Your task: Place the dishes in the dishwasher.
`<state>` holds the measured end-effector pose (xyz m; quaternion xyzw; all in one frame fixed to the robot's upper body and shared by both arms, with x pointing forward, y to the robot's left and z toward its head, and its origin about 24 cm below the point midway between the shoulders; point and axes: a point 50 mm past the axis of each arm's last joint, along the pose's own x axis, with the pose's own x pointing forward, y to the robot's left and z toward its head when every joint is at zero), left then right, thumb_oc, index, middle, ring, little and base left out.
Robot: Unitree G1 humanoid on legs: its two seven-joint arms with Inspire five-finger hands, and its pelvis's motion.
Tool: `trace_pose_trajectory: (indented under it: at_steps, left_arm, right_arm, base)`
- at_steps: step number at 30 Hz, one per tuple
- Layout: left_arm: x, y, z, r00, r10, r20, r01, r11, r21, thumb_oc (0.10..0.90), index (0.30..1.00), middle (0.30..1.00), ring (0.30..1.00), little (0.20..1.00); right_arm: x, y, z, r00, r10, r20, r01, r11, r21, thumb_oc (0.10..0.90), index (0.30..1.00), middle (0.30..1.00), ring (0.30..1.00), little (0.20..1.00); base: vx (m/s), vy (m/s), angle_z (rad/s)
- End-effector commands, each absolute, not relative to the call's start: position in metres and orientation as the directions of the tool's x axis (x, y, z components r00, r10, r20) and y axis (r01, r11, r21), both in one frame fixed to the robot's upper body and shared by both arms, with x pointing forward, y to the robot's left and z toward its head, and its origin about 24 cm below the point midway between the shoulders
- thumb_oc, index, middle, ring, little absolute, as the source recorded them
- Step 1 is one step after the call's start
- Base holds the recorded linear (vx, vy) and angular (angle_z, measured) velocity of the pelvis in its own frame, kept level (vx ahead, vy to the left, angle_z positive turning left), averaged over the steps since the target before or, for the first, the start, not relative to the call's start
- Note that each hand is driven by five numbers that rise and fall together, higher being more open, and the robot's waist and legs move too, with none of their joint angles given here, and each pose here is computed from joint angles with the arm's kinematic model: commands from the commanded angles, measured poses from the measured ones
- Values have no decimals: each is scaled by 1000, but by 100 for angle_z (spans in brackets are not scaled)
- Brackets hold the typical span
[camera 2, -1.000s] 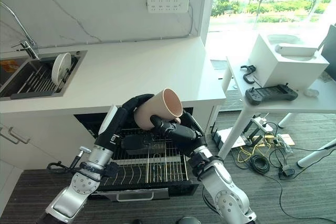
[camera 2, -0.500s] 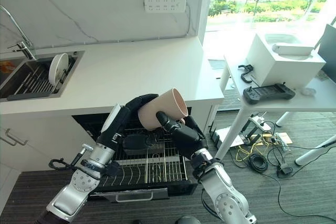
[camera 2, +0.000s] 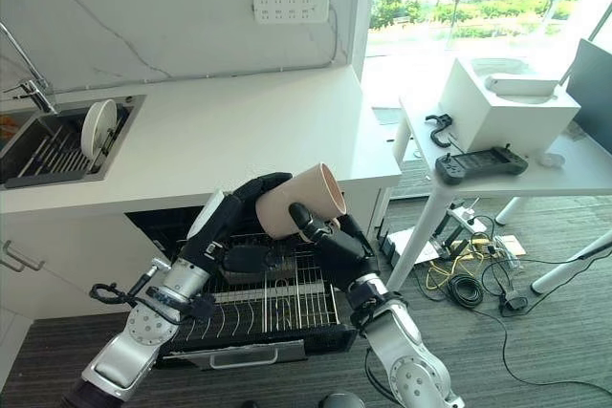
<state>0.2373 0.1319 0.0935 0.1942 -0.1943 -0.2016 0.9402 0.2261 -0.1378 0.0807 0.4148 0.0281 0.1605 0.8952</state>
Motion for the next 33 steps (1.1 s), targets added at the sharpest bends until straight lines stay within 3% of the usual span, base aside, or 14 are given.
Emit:
trace_pose_trajectory:
  at_steps: [1, 17, 20, 23, 24, 25, 33]
  left_arm:
    - [235, 134, 135, 739, -450, 502, 248, 874, 419, 800, 900, 900, 900, 900]
    - [237, 205, 131, 867, -120, 483, -62, 937, 343, 800, 900, 900, 900, 900]
    - [241, 212, 113, 934, -66, 350, -22, 970, 244, 800, 900, 900, 900, 900]
    - [243, 210, 91, 974, -99, 202, 39, 960, 278, 800, 900, 900, 900, 900]
    - [243, 210, 91, 974, -99, 202, 39, 960, 278, 800, 900, 900, 900, 900]
    - [242, 207, 73, 985, -157, 66, 125, 930, 346, 800, 900, 900, 900, 900]
    - [239, 215, 52, 968, -204, -143, 245, 885, 395, 800, 900, 900, 900, 900]
  right_arm:
    - [233, -145, 148, 874, 179, 451, -475, 508, 718, 400, 300, 300, 300, 300]
    - [234, -180, 145, 900, 14, 437, -354, 609, 710, 400, 300, 300, 300, 300]
    - [235, -180, 142, 906, 16, 423, -341, 620, 707, 400, 300, 300, 300, 300]
    - [236, -178, 142, 912, 43, 408, -345, 619, 705, 400, 300, 300, 300, 300]
    - [236, -178, 142, 912, 43, 408, -345, 619, 705, 400, 300, 300, 300, 300]
    - [235, -177, 142, 912, 68, 405, -355, 624, 696, 400, 300, 300, 300, 300]
    - [233, -179, 140, 907, 109, 407, -376, 646, 665, 400, 300, 300, 300, 300]
  base:
    - [0, 0, 0]
    - [1, 10, 5]
    - [16, 19, 9]
    - [4, 8, 15]
    - [-1, 17, 6]
    - [0, 0, 0]
    - [0, 0, 0]
